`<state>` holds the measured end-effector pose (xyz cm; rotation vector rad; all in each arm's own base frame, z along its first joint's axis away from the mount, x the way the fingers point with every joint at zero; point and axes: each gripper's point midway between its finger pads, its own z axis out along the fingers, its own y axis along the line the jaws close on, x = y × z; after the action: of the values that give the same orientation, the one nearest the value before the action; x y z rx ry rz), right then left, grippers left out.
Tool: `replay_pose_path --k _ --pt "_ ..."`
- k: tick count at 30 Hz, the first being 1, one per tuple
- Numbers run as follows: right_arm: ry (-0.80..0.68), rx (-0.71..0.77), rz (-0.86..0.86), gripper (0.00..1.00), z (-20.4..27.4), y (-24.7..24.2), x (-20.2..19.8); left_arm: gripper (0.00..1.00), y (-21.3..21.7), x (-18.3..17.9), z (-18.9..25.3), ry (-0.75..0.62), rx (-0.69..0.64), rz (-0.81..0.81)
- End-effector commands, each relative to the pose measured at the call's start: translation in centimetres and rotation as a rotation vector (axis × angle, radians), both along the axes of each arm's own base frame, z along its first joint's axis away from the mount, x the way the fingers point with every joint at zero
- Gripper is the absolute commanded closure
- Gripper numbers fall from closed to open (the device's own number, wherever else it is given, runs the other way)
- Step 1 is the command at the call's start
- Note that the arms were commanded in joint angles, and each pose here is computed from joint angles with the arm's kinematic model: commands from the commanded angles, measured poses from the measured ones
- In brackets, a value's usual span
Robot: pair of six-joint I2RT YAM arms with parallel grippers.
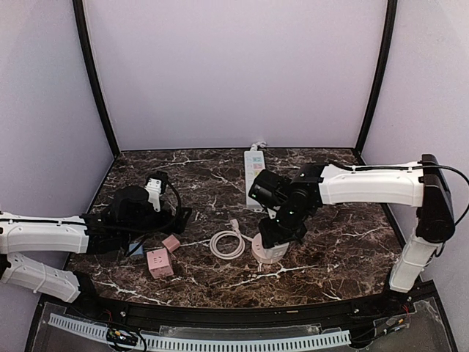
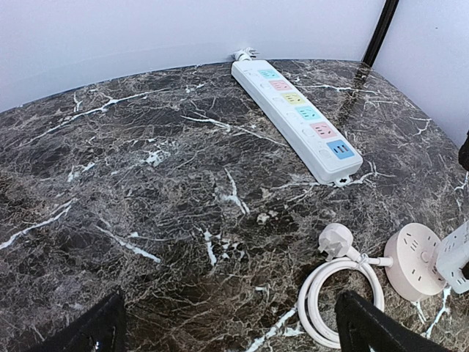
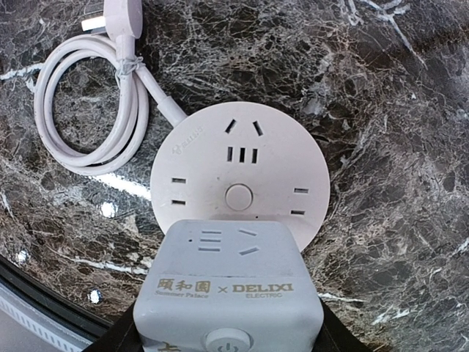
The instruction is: Insert the plug
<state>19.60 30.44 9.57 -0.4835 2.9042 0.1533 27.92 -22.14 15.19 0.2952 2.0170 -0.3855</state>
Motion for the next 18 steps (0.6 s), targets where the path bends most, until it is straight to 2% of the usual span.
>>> replay_pose_path --k 1,18 --pt "-0.006 -0.055 -0.021 1.00 0.44 -1.67 -0.33 0.00 0.40 -0.07 -0.34 -0.005 0.008 0.003" --pt "-0.009 -0.044 0.025 1.00 0.11 -0.68 -0.18 0.00 0.36 -0.08 -0.28 -0.007 0.007 0.002"
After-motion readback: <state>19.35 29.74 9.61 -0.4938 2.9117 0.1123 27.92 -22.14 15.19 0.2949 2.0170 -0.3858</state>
